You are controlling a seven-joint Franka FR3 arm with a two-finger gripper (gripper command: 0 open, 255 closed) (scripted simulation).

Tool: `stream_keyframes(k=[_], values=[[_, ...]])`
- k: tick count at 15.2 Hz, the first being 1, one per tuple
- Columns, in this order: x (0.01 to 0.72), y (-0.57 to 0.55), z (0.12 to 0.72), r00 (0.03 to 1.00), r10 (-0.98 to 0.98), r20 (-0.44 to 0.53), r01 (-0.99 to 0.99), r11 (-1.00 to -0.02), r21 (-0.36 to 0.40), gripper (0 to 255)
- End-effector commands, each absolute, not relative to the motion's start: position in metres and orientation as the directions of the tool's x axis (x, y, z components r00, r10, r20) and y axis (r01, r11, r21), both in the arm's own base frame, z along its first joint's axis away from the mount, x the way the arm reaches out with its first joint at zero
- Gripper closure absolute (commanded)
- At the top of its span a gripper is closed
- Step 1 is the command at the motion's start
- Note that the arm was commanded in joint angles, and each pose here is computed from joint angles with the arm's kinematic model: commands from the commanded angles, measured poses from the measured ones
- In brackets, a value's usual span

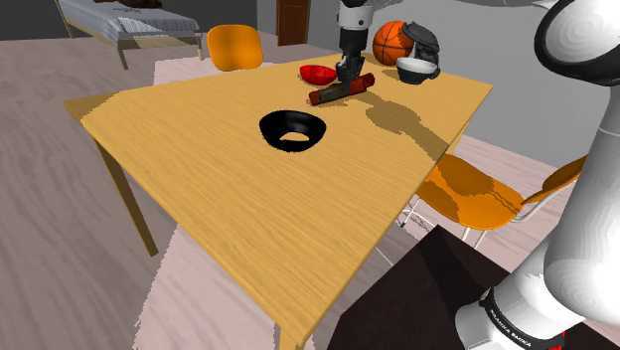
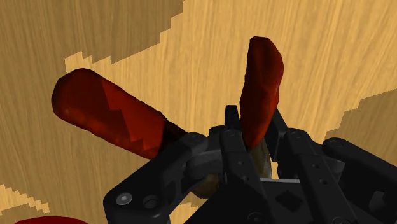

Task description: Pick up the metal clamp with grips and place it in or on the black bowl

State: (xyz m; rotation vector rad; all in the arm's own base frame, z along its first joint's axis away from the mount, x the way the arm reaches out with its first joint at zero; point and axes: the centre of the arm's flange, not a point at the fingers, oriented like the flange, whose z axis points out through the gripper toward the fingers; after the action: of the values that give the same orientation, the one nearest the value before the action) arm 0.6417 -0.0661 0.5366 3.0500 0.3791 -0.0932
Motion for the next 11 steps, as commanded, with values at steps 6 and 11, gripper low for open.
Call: stream_keyframes(k=[6, 11], values=[[0.641, -0.066, 0.574, 0.968, 0.242, -0.068, 0.246, -0.967, 0.059, 255], [0.634, -0.041, 0.59, 0.968, 0.242, -0.068, 0.246, -0.967, 0.059, 255]])
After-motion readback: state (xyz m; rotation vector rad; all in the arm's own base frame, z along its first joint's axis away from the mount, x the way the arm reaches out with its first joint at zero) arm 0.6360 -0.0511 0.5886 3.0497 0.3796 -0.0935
